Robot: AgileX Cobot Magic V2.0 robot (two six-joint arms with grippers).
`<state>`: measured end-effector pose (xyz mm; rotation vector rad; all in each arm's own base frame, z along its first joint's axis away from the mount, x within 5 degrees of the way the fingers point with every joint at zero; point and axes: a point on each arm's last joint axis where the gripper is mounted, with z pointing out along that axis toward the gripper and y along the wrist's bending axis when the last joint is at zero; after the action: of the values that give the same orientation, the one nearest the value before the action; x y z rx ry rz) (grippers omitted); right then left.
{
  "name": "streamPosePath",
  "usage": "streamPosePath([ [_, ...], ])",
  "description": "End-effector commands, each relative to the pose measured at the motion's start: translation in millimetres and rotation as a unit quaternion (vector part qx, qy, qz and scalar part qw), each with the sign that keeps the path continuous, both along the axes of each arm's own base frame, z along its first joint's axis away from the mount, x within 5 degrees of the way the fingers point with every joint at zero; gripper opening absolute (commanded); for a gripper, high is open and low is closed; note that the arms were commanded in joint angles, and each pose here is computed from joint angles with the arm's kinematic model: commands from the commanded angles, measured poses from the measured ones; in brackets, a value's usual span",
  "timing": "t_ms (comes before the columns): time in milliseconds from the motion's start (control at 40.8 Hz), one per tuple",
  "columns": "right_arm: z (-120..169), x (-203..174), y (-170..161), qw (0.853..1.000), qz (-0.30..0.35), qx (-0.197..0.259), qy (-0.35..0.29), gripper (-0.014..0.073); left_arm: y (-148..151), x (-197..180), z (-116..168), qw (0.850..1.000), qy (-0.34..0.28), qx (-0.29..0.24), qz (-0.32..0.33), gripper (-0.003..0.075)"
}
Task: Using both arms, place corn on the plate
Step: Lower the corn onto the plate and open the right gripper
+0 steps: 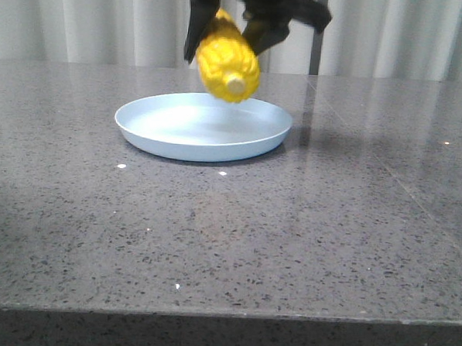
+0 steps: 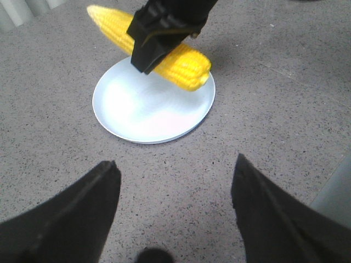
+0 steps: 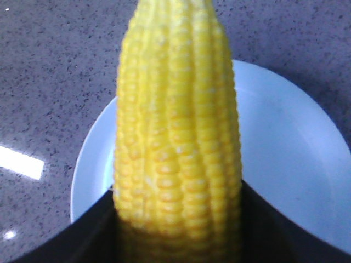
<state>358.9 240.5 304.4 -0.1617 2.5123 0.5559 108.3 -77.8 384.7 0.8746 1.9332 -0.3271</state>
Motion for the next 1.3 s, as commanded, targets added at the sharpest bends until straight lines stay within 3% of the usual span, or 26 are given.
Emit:
streamPosePath([
  [0,24,4,0,0.998,-0.009,0.032,-0.059,0.0331,-1,0,14,0.999,-0.036,-0.033,0.002,0.0440],
  [123,9,11,3,0.999,-0.008,0.018,-0.051,0.0332,-1,0,14,0.999,-0.036,-0.033,0.002,0.0440],
  [294,10,11,2,0.998,-0.007,0.014,-0.052,0.0337,-1,0,14,0.999,-0.036,-0.033,0.002,0.0440],
  [540,11,10,2,0.998,-0.007,0.015,-0.054,0.0473,-1,0,14,0.999,-0.036,-0.033,0.002,0.0440],
  [809,13,10,2,0.998,-0.007,0.017,-0.058,0.0479,-1,0,14,0.999,-0.036,-0.033,0.002,0.0440],
  [1054,66,-10,-15,0.992,0.007,0.009,-0.124,0.0478,-1,0,14,0.999,-0.036,-0.033,0.002,0.0440],
  [1275,129,-62,-51,0.974,0.075,-0.061,-0.206,0.0476,-1,0,14,0.999,-0.036,-0.033,0.002,0.0440],
])
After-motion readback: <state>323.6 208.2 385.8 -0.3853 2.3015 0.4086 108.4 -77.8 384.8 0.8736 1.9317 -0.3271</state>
